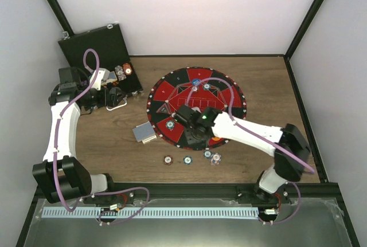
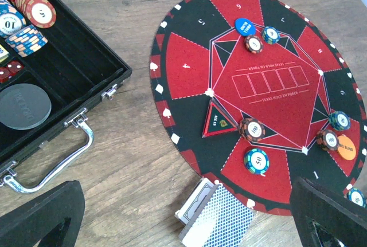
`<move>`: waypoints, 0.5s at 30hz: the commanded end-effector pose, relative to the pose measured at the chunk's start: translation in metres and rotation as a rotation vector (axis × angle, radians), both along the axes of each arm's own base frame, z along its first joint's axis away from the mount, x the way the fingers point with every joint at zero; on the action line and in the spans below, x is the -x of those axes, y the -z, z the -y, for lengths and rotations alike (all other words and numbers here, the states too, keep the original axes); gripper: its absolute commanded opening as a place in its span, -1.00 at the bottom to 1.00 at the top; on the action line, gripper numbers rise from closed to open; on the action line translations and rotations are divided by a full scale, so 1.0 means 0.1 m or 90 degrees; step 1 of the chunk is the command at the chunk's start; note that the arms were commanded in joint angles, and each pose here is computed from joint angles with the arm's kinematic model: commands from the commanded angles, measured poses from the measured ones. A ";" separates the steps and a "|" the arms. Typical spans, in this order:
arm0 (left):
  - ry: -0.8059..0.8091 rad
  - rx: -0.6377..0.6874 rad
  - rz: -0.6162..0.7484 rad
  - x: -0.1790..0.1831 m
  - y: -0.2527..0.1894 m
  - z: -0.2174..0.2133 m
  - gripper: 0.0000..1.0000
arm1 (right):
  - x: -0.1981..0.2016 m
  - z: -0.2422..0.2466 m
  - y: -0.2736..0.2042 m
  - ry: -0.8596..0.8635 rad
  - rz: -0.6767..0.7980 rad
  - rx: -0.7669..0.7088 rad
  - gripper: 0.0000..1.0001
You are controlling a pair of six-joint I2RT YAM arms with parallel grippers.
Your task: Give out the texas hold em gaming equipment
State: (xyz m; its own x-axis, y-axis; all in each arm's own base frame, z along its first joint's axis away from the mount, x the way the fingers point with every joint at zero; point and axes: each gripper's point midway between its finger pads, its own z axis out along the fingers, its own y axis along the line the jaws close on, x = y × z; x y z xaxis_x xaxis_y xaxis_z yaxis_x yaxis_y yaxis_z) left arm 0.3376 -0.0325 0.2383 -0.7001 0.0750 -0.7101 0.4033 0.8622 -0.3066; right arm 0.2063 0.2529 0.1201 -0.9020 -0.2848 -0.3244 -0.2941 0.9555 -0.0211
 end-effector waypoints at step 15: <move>0.005 0.007 0.014 0.03 -0.11 0.02 1.00 | -1.25 -0.89 0.54 -0.088 0.051 -0.018 -0.39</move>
